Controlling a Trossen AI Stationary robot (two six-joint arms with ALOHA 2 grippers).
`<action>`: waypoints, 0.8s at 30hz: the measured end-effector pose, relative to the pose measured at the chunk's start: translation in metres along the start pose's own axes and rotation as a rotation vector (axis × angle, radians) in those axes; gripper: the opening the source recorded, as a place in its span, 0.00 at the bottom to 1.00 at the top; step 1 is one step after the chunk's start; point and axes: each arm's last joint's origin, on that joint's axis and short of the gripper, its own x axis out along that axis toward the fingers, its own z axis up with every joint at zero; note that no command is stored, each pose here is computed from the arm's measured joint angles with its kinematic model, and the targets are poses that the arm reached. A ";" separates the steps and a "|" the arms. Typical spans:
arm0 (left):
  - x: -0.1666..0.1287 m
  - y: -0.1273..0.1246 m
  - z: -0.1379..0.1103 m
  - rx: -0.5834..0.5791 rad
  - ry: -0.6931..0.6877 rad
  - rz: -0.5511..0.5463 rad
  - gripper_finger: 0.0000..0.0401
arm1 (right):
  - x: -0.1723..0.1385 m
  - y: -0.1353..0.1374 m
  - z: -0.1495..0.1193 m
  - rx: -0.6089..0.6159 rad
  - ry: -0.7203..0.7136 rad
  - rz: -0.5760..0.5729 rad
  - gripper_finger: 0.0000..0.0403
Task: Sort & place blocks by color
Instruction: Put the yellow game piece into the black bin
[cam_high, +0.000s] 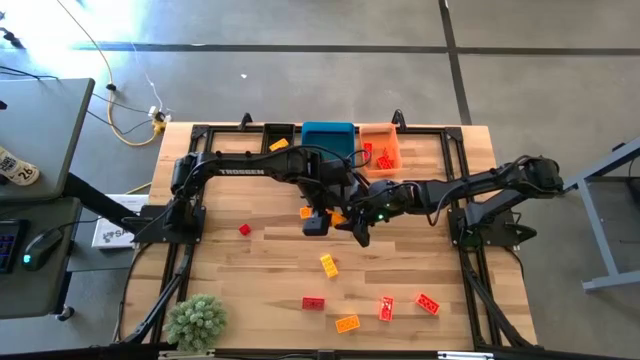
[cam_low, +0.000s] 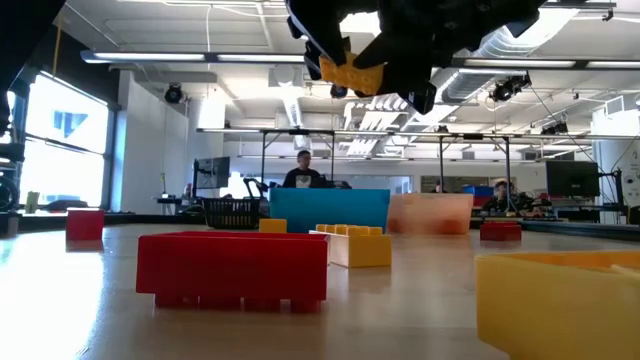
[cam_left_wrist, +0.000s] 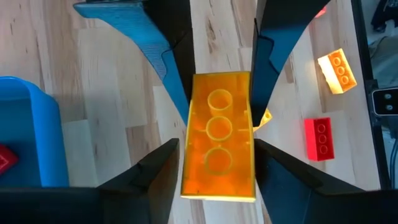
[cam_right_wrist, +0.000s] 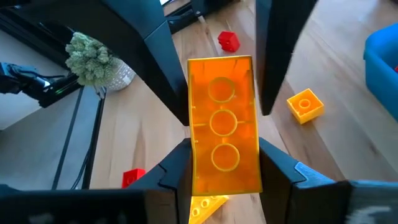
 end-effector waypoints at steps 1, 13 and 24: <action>0.000 0.000 0.000 0.002 0.001 0.000 0.43 | 0.000 0.000 0.000 0.000 0.000 -0.001 0.28; -0.001 0.003 0.000 0.029 -0.001 0.004 0.28 | 0.000 -0.004 0.002 -0.017 0.002 0.002 0.40; -0.009 0.033 -0.008 -0.041 0.023 0.090 0.28 | -0.006 -0.040 0.015 -0.044 0.001 -0.084 0.55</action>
